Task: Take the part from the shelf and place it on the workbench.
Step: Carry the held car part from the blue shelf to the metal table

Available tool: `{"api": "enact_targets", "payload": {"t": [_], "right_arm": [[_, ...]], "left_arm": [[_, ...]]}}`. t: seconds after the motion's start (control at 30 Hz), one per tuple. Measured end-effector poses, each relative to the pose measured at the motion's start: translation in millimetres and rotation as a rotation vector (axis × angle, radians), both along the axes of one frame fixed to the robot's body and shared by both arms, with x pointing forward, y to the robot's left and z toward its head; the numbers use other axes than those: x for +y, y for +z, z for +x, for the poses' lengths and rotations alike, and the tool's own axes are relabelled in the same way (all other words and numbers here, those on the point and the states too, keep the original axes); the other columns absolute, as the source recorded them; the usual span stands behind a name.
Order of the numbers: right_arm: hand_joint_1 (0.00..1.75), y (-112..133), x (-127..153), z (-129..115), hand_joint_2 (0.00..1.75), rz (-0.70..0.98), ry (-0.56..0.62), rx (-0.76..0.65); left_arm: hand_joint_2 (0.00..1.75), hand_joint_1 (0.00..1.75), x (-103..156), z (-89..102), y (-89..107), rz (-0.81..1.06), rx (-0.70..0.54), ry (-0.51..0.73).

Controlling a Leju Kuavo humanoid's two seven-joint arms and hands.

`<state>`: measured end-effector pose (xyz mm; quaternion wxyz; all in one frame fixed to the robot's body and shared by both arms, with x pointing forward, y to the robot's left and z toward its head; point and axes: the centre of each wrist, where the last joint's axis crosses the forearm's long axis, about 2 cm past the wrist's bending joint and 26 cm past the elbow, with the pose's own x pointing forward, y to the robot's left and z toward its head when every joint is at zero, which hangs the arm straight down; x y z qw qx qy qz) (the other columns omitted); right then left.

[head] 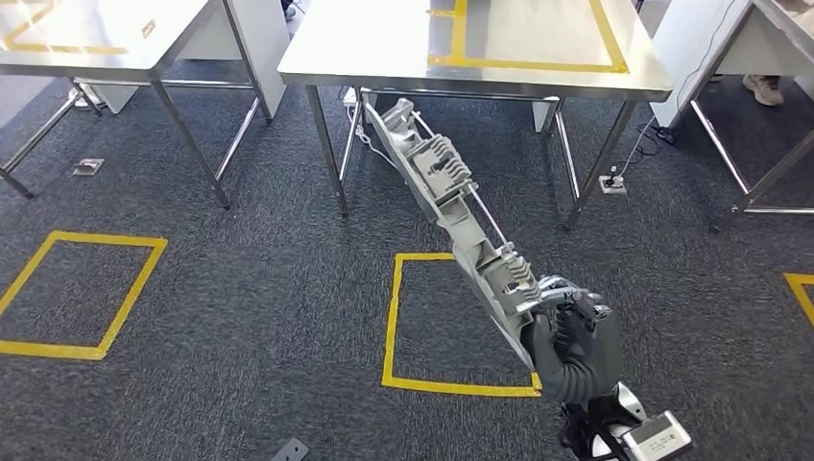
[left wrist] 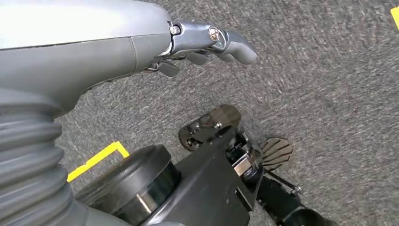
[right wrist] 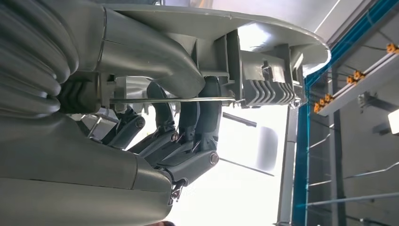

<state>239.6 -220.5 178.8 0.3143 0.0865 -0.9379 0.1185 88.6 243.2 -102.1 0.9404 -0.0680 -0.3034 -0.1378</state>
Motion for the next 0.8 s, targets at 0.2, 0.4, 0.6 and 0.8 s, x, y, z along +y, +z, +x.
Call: {"api": "enact_targets", "payload": {"t": [0.2, 0.4, 0.6, 0.8], "right_arm": [[1.75, -0.7, 0.5, -1.5, 1.75, 0.002, 0.002, 0.002], [1.75, -2.8, 1.1, -3.7, 1.75, 0.002, 0.004, 0.011], [1.75, -1.4, 1.3, -4.1, 1.75, 0.003, 0.002, 0.006], [1.75, -3.0, 1.2, -6.1, 1.75, 0.003, 0.000, 0.011]], "left_arm": [[1.75, 0.00, 0.8, -2.9, -0.7, 0.004, 0.003, -0.009], [1.75, 0.00, 2.1, -16.4, -3.3, 0.010, 0.032, -0.015], [1.75, 0.00, 2.2, -7.7, -1.7, 0.016, 0.010, -0.016], [1.75, 0.00, 2.0, -9.5, -2.1, 0.019, 0.014, -0.018]]}}
